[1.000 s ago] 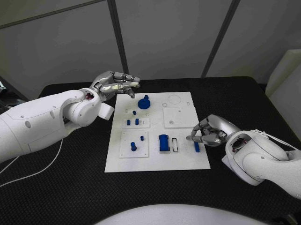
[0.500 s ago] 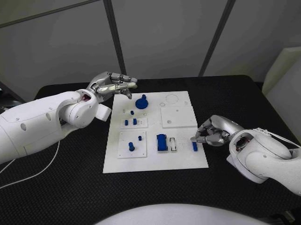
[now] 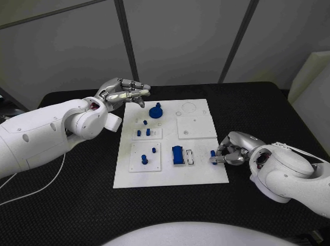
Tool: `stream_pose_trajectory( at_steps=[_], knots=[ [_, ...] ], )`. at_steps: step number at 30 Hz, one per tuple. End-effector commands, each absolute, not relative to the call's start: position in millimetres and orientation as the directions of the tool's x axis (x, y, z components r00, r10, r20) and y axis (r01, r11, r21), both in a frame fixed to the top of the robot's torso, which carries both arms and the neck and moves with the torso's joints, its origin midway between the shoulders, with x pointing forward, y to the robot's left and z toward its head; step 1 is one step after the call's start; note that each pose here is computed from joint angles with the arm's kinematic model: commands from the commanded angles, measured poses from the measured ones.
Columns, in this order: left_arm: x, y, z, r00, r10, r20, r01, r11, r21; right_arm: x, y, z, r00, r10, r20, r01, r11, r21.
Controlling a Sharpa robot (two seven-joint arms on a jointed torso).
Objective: Assemble the parts on the task board
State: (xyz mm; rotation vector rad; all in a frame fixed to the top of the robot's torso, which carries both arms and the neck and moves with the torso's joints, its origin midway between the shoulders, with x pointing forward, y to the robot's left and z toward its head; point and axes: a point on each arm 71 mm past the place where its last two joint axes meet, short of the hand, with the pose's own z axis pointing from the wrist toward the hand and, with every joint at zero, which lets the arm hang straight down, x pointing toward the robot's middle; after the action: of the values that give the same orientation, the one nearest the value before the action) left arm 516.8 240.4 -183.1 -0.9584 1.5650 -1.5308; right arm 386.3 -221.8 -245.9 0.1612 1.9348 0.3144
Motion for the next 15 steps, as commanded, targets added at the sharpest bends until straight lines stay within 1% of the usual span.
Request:
stream_pose_trajectory(
  at_steps=[1, 15],
  knots=[
    [516.6, 239.5, -181.7, -0.461, -0.888, 0.005, -0.014, 0.001, -1.000, 387, -223, -247, -0.379, 0.207, -0.902, -0.039, 0.970, 0.238],
    [516.6, 238.5, -181.9, -0.463, -0.886, 0.006, -0.014, 0.000, -1.000, 392, -210, -252, -0.375, 0.162, -0.913, -0.067, 0.977, 0.201]
  ],
)
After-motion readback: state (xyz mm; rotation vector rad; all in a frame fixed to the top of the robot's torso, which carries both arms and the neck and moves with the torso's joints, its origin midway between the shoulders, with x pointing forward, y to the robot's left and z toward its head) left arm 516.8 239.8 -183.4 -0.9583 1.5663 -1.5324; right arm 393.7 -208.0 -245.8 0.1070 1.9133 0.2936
